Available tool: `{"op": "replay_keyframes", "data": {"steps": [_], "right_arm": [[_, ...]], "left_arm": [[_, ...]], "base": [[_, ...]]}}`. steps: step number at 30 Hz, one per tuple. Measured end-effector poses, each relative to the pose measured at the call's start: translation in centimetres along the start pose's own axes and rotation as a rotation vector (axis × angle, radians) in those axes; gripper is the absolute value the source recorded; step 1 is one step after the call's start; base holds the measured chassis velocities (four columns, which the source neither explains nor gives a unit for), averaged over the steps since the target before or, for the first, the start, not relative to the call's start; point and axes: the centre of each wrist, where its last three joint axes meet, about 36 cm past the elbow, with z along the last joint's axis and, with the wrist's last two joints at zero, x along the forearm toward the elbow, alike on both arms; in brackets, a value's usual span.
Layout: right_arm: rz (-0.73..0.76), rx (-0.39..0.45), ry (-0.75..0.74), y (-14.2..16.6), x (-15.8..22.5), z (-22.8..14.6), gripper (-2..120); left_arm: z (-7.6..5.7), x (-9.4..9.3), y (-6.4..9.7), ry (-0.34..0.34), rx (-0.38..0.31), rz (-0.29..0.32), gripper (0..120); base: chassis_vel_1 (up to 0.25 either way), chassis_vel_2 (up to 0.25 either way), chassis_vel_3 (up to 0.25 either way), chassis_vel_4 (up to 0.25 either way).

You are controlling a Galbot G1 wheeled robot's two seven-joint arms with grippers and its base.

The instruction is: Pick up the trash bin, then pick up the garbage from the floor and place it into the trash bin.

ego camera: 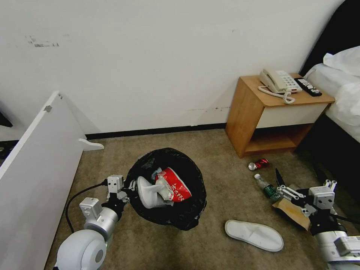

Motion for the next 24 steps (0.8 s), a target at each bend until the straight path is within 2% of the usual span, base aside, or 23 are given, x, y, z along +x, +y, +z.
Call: {"op": "replay_keyframes", "data": {"steps": [24], "right_arm": [[0.004,-0.004,-0.003,0.14,-0.08,0.28,100]], "left_arm": [[0.16,-0.20,0.20,0.001,0.002,-0.003,4]], "base": [[-0.007,-0.008,-0.008,-0.010]]}}
